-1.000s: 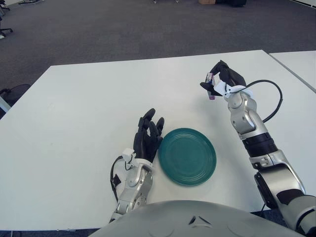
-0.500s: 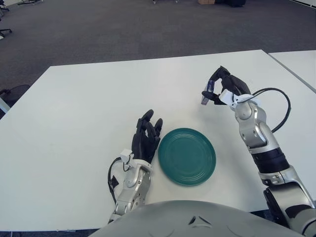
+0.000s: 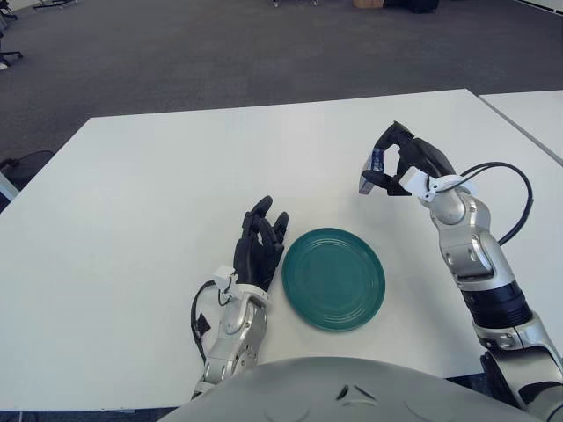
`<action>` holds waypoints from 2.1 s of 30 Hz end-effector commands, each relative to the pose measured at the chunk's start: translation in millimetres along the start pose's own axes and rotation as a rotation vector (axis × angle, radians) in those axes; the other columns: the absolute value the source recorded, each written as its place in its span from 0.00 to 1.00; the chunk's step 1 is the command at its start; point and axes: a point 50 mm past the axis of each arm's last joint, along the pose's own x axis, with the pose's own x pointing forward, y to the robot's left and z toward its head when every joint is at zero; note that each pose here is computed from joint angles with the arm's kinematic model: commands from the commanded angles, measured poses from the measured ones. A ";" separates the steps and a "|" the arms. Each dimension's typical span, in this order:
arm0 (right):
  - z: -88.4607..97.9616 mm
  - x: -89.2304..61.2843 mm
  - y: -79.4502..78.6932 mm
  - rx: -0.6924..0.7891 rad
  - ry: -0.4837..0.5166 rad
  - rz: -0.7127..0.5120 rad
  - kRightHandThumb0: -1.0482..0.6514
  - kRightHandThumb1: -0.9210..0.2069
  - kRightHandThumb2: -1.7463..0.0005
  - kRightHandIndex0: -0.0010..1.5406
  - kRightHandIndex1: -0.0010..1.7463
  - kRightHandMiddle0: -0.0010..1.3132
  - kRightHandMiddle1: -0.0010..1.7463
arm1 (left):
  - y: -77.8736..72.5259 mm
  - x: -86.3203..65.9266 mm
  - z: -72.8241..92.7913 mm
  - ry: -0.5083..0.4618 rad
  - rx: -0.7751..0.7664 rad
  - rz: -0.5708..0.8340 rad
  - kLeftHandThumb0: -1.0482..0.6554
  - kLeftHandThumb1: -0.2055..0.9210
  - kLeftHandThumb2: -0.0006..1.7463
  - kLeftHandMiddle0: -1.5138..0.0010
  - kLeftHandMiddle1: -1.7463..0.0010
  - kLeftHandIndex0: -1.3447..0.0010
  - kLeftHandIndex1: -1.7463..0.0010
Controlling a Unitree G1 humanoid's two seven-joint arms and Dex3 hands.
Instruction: Put the gum into the plate.
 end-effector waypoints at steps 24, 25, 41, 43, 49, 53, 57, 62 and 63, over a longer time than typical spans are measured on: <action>29.6 -61.8 -0.7 0.036 -0.172 0.229 0.41 0.02 0.68 0.38 1.00 0.17 1.00 | -12.2 1.1 -6.2 0.005 -0.093 0.015 0.20 1.00 0.47 0.66 0.99 0.99 0.55; 30.9 -64.0 -1.4 0.038 -0.183 0.235 0.41 0.02 0.69 0.38 1.00 0.17 1.00 | -12.3 1.0 -6.0 0.005 -0.093 0.015 0.20 1.00 0.47 0.66 0.99 0.99 0.55; 40.3 -84.8 7.3 -0.077 -0.207 0.359 0.41 0.04 0.67 0.33 1.00 0.18 1.00 | -15.0 0.5 -3.5 0.005 -0.121 0.013 0.21 1.00 0.46 0.68 1.00 1.00 0.55; 41.5 -85.6 12.3 -0.115 -0.231 0.373 0.41 0.04 0.67 0.32 1.00 0.18 1.00 | -15.3 0.4 -3.5 0.004 -0.123 0.011 0.21 1.00 0.46 0.68 1.00 1.00 0.55; 43.0 -86.1 18.2 -0.194 -0.338 0.408 0.40 0.04 0.67 0.28 1.00 0.18 1.00 | -16.8 -0.8 -3.7 0.006 -0.113 0.008 0.20 1.00 0.47 0.69 1.00 0.99 0.55; 39.0 -82.0 20.3 -0.254 -0.367 0.417 0.40 0.04 0.66 0.28 1.00 0.18 1.00 | -17.2 -1.1 -3.1 0.003 -0.107 0.009 0.20 1.00 0.47 0.68 1.00 1.00 0.55; 35.0 -79.4 20.7 -0.300 -0.380 0.415 0.40 0.02 0.68 0.23 0.96 0.17 1.00 | -17.2 -1.2 -3.3 0.006 -0.107 0.009 0.21 1.00 0.48 0.68 1.00 1.00 0.55; 28.7 -77.9 23.1 -0.344 -0.383 0.418 0.33 0.00 0.63 0.18 0.66 0.12 0.91 | -17.0 -1.2 -3.4 0.011 -0.120 0.007 0.21 1.00 0.49 0.69 1.00 1.00 0.56; 28.0 -78.1 23.5 -0.350 -0.383 0.418 0.28 0.00 0.58 0.18 0.58 0.10 0.83 | -16.9 -1.2 -3.4 0.011 -0.121 0.007 0.21 1.00 0.49 0.69 1.00 1.00 0.56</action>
